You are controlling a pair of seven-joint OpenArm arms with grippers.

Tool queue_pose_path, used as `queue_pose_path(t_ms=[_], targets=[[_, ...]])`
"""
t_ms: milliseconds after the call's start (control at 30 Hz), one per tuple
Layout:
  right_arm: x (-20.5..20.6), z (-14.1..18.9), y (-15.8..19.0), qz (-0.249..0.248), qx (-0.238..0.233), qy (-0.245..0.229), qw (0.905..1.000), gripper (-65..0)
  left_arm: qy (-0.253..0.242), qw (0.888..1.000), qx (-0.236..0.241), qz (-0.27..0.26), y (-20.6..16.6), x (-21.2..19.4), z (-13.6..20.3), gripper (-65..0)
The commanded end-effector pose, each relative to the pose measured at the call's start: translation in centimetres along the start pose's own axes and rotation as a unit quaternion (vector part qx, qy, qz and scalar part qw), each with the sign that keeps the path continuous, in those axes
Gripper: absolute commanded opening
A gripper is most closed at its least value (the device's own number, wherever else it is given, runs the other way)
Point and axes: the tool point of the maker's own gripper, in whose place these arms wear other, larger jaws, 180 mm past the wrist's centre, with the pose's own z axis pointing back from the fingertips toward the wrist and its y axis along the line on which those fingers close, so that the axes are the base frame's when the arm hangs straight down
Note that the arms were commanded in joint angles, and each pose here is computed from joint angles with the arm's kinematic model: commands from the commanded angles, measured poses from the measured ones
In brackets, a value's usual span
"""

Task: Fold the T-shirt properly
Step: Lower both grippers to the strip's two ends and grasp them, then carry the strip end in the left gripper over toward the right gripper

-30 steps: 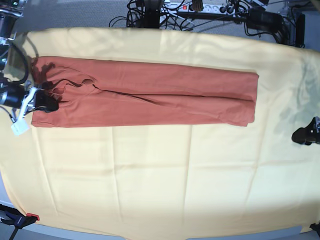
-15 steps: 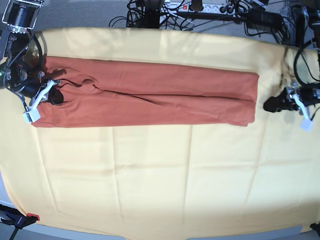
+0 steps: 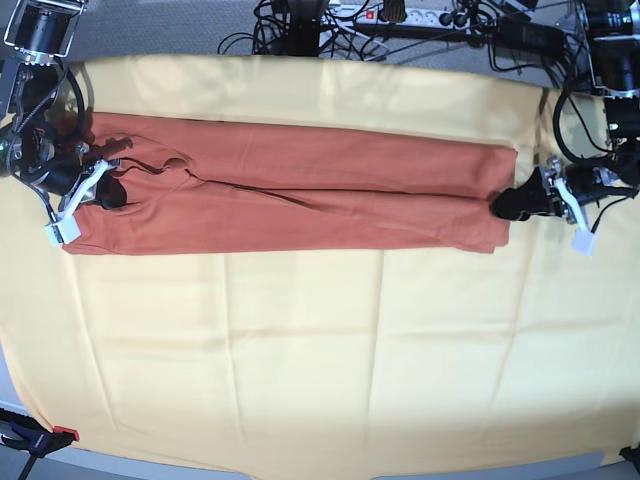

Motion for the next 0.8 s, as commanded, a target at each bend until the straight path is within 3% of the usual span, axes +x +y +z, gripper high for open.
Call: queue_pose_path(t_ms=[0,133,533,600,667,700,767], targets=[[0.7,0.7,-0.7,0.012,-0.012,-0.002,0.9999,-65.0,0.024,1.0,-0.015,0.007,-0.6,-1.2,-1.0,-33.3],[0.7,0.7,-0.7,0.012,-0.012,-0.002,0.9999,-65.0,0.049,0.999,-0.022,0.008,-1.0,-2.4,-1.9,-33.3],[0.7,0.7,-0.7,0.012,-0.012,-0.002,0.9999,-65.0,0.045,0.998,-0.04,0.014,-1.7,-2.8,-3.3,-34.4],[0.7,0.7,-0.7,0.012,-0.011,-0.002,0.9999,-65.0,0.044,0.998,-0.043,0.015,-1.8,-2.9,-3.5,-43.7],[0.7,0.7,-0.7,0.012,-0.012,-0.002,0.9999,-65.0,0.043,0.998,-0.042,0.014,-1.8,-2.7,-3.4,-61.5],[0.7,0.7,-0.7,0.012,-0.012,-0.002,0.9999,-65.0,0.043,0.998,-0.041,0.013,-1.8,-2.6,-3.3,-65.0],[0.7,0.7,-0.7,0.012,-0.012,-0.002,0.9999,-65.0,0.041,0.998,-0.037,0.007,-1.7,-2.1,-3.0,-65.0]])
